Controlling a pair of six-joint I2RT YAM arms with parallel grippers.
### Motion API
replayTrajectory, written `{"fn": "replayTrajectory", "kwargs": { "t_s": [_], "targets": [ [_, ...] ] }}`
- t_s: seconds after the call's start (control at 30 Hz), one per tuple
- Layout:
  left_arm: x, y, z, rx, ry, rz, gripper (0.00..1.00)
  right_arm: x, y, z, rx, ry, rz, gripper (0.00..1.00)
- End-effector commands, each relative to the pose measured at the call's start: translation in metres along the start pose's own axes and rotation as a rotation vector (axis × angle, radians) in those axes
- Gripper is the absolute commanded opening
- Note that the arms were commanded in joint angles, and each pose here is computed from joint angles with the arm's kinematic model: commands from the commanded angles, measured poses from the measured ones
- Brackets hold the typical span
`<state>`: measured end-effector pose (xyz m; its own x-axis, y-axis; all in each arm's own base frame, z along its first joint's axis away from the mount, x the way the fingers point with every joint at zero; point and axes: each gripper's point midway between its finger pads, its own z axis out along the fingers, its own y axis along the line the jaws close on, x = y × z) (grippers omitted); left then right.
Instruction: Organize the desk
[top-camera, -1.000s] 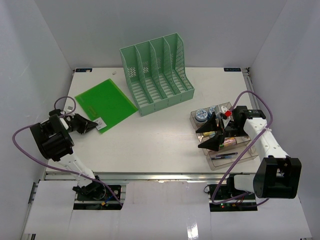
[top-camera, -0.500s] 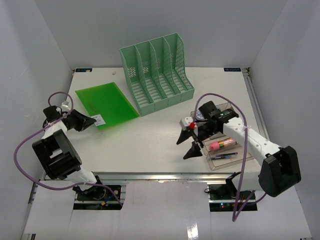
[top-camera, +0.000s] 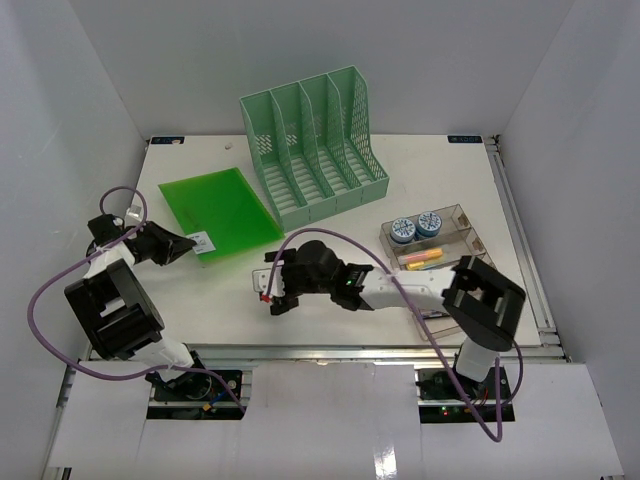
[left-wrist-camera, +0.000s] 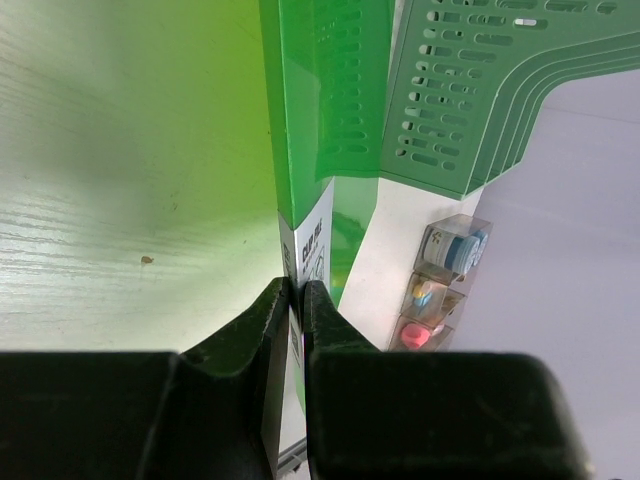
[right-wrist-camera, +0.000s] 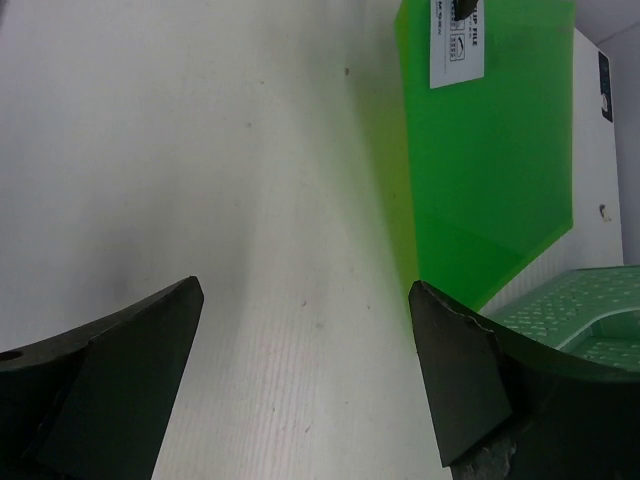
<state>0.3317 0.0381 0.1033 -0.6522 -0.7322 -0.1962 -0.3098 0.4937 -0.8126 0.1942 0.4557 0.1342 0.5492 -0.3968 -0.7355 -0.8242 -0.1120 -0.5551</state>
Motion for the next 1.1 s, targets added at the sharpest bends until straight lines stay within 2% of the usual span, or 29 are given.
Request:
{"fn": "replayTrajectory", "kwargs": {
  "t_s": [0.0, 0.13, 0.3, 0.4, 0.47, 0.57, 0.7, 0.77, 0.83, 0.87, 0.9, 0.93, 1.0, 1.07],
  "targets": [
    [0.006, -0.014, -0.005, 0.066, 0.026, 0.002, 0.0, -0.039, -0.068, 0.03, 0.335, -0.121, -0.079, 0.9],
    [0.007, -0.017, -0.006, 0.082, 0.035, -0.003, 0.0, -0.023, -0.095, 0.061, 0.481, -0.09, -0.118, 0.9],
    [0.008, -0.021, -0.008, 0.095, 0.037, 0.002, 0.0, -0.009, -0.107, 0.093, 0.554, -0.103, -0.191, 0.92],
    [0.011, -0.022, -0.009, 0.096, 0.04, 0.002, 0.0, -0.001, -0.104, 0.11, 0.568, -0.119, -0.211, 0.99],
    [0.012, -0.023, -0.01, 0.097, 0.039, 0.006, 0.0, 0.011, -0.1, 0.12, 0.577, -0.107, -0.225, 0.9],
    [0.015, -0.023, -0.011, 0.102, 0.043, 0.003, 0.0, 0.014, -0.098, 0.126, 0.573, -0.108, -0.237, 0.61],
    [0.015, -0.027, -0.013, 0.111, 0.039, 0.009, 0.0, 0.017, -0.089, 0.121, 0.553, -0.121, -0.239, 0.1],
    [0.014, -0.03, -0.014, 0.117, 0.037, 0.007, 0.0, 0.011, -0.089, 0.115, 0.568, -0.138, -0.226, 0.08],
    [0.012, -0.034, -0.016, 0.123, 0.028, 0.012, 0.11, 0.009, -0.09, 0.11, 0.581, -0.148, -0.213, 0.08],
    [0.01, -0.035, -0.018, 0.119, 0.02, 0.014, 0.26, 0.008, -0.089, 0.107, 0.588, -0.153, -0.209, 0.08],
    [0.009, -0.036, -0.019, 0.11, 0.009, 0.017, 0.47, 0.008, -0.088, 0.103, 0.596, -0.158, -0.206, 0.08],
    [0.008, -0.037, -0.02, 0.102, -0.001, 0.023, 0.59, 0.008, -0.086, 0.1, 0.598, -0.161, -0.202, 0.08],
    [0.004, -0.035, -0.02, 0.084, -0.019, 0.031, 0.74, 0.001, -0.087, 0.092, 0.606, -0.181, -0.197, 0.08],
    [0.003, -0.03, -0.017, 0.075, -0.017, 0.015, 0.82, -0.001, -0.081, 0.085, 0.597, -0.192, -0.193, 0.08]
  ]
}}
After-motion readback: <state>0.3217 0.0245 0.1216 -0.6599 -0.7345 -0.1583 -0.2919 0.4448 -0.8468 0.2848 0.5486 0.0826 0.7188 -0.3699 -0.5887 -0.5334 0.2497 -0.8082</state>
